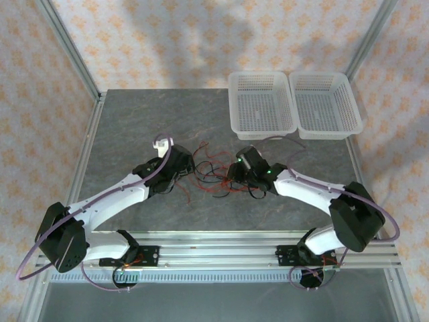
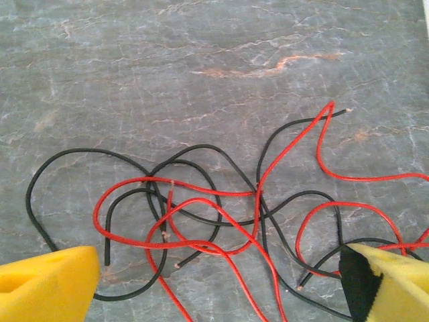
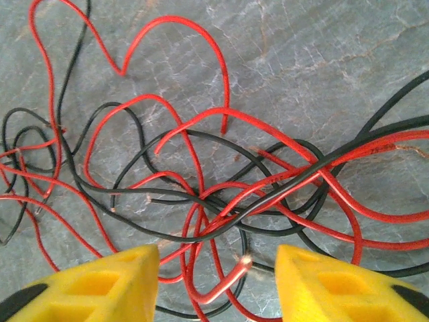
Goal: Untangle the cables
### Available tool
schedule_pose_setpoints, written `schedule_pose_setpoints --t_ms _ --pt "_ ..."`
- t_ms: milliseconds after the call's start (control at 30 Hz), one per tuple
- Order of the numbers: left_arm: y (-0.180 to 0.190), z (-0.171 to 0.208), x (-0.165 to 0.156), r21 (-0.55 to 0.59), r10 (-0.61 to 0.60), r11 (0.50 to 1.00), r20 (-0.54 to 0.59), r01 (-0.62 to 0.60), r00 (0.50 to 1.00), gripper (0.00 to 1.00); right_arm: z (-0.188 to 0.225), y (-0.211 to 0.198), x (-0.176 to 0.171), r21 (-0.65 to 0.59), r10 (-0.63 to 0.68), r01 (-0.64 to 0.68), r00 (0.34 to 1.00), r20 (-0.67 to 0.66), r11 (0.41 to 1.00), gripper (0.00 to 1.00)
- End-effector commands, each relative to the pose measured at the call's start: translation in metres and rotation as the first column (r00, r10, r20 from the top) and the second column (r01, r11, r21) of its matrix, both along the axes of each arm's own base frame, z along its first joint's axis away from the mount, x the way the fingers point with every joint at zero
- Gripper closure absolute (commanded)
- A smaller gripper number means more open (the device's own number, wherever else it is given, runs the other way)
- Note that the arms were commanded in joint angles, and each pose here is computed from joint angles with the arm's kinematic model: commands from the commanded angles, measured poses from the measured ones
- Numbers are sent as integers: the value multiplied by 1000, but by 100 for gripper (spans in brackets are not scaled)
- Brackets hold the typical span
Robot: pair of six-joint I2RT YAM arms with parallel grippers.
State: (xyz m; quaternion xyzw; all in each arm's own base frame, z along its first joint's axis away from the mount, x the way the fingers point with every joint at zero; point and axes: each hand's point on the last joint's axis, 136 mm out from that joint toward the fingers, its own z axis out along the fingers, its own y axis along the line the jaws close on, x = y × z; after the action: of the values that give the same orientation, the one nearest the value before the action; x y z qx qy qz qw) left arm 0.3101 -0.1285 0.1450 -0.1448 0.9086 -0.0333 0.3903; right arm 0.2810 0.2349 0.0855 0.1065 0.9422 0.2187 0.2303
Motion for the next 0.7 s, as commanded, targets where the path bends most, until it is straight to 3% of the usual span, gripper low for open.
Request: schedule_pose_setpoints --t_ms 0,200,400,667 --pt "-9 14 3 -25 -42 999 55 43 998 5 0 -1 9 -15 -30 31 999 33 999 58" --pt "-26 21 1 -47 -119 991 100 124 988 5 3 1 19 -40 -31 34 997 65 999 100" --pt "-61 32 -10 8 -293 955 181 297 939 6 57 -2 28 -51 0 10 983 184 999 100" --pt "-119 54 -29 139 -512 858 326 495 795 7 137 0 31 -9 47 -47 953 298 999 100"
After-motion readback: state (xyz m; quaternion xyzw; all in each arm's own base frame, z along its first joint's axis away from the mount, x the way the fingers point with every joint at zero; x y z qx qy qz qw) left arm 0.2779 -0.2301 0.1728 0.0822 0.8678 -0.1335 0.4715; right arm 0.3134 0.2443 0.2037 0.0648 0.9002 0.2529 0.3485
